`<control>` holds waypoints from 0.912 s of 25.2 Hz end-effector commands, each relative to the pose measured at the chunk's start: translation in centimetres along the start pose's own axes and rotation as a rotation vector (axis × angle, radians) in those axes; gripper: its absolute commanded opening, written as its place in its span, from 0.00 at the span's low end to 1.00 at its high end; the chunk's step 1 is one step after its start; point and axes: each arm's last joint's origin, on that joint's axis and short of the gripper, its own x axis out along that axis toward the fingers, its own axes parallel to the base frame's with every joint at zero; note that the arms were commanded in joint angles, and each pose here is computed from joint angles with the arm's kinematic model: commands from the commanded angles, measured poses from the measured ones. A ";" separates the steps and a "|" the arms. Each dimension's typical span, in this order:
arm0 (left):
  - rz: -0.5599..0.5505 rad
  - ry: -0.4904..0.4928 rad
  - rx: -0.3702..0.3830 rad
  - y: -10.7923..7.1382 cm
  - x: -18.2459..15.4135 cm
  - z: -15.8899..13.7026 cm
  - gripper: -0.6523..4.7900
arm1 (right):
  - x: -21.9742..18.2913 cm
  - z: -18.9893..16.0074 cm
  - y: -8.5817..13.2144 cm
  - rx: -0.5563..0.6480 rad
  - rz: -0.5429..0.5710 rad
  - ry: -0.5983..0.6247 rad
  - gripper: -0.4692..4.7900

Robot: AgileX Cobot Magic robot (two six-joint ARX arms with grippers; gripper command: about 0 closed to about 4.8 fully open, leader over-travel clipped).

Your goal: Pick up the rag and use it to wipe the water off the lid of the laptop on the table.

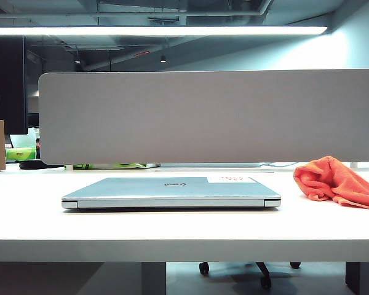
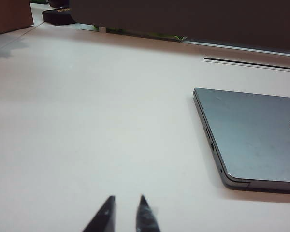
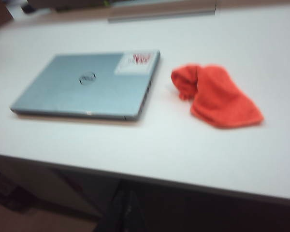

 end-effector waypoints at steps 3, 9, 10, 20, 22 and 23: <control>0.017 -0.003 0.162 0.0 0.0 0.2 0.23 | 2.4 0.7 0.0 -0.017 0.033 -0.162 0.08; 0.032 -0.004 0.178 0.1 0.0 0.2 0.23 | 5.5 1.0 -0.1 -0.077 0.065 -0.401 0.08; 0.032 -0.004 0.178 0.1 0.0 0.2 0.23 | 6.1 0.7 -0.1 -0.117 0.059 -0.422 0.08; 0.032 0.000 0.177 0.1 0.0 0.1 0.23 | 11.5 -4.6 -1.3 -0.271 0.031 -0.342 0.08; 0.032 0.000 0.177 0.1 0.0 0.1 0.23 | 12.0 -5.5 -1.5 -0.269 0.026 -0.286 0.08; 0.032 0.000 0.177 0.1 0.0 0.1 0.23 | 12.2 -6.0 -1.6 -0.268 0.025 -0.249 0.08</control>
